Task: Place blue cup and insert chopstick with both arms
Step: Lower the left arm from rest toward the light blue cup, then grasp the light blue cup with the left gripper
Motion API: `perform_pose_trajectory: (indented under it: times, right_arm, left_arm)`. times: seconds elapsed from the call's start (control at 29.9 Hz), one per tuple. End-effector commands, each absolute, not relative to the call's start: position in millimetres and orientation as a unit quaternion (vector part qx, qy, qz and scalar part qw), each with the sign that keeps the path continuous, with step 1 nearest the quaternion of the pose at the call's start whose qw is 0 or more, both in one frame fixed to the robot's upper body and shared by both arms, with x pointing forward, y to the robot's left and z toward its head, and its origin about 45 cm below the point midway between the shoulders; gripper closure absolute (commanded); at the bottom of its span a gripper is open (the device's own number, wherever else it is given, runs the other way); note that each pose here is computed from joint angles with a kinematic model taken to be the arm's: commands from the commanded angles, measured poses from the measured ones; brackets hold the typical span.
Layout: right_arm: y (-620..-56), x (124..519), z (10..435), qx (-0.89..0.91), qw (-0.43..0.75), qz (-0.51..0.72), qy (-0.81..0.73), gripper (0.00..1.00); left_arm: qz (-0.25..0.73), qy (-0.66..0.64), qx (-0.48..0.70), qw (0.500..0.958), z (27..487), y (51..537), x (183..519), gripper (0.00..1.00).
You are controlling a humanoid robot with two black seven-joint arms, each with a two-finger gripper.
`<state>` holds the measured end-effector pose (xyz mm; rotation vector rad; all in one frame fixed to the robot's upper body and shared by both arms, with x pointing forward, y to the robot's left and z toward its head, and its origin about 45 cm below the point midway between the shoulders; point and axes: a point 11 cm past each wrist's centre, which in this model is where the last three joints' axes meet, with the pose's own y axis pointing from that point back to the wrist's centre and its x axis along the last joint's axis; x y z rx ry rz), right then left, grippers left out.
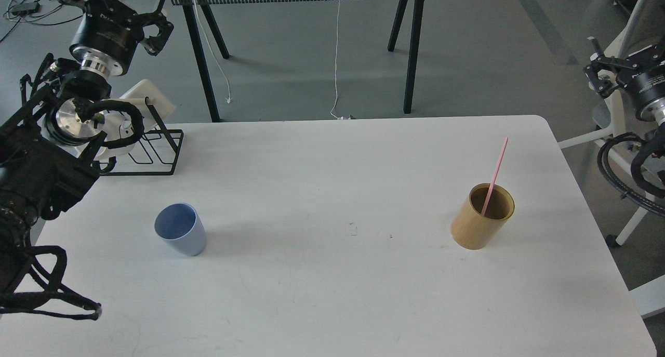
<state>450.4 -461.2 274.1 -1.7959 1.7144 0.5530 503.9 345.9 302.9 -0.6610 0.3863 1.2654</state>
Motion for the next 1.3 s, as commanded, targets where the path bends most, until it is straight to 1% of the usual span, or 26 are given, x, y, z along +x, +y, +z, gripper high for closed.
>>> perform_pose_trajectory:
  times: [0.0, 0.23, 0.37, 0.6, 0.7, 0.77, 0.9, 1.07, 1.27]
  right_arm:
    - [-458.6, 450.6, 271.4, -0.677, 0.29, 0.211, 0.643, 0.01]
    - [-460.6, 450.5, 273.1, -0.676, 0.292, 0.208, 0.644, 0.01]
    - [-461.6, 450.2, 273.1, -0.675, 0.291, 0.208, 0.645, 0.01]
    - [-461.5, 450.1, 273.3, -0.676, 0.289, 0.207, 0.645, 0.01]
    - [-461.5, 450.1, 273.3, -0.676, 0.289, 0.207, 0.645, 0.01]
    - [-461.6, 450.1, 273.4, -0.676, 0.29, 0.207, 0.645, 0.01]
    - [-461.0, 450.3, 273.4, -0.677, 0.289, 0.207, 0.645, 0.01]
    - [-460.6, 450.6, 273.9, -0.677, 0.289, 0.206, 0.644, 0.01]
    - [-460.6, 450.6, 273.9, -0.677, 0.289, 0.206, 0.644, 0.01]
  left_arm:
    - [0.576, 0.177, -0.298, 0.74, 301.7, 344.6, 503.9, 0.0]
    - [0.578, 0.173, -0.29, 0.743, 304.3, 349.2, 503.5, 0.0]
    - [0.56, 0.156, -0.285, 0.762, 320.4, 345.6, 501.0, 0.0]
    - [0.504, 0.036, -0.182, 0.844, 370.3, 336.1, 479.5, 0.01]
    - [0.483, -0.032, -0.113, 0.868, 385.0, 334.6, 467.6, 0.01]
    - [0.472, -0.076, -0.063, 0.876, 391.2, 337.8, 459.4, 0.01]
    - [0.451, -0.131, 0.024, 0.883, 383.2, 341.2, 444.6, 0.01]
    - [0.384, -0.21, 0.152, 0.886, 364.1, 334.1, 410.6, 0.01]
    - [0.309, -0.266, 0.294, 0.864, 323.8, 344.2, 372.2, 0.01]
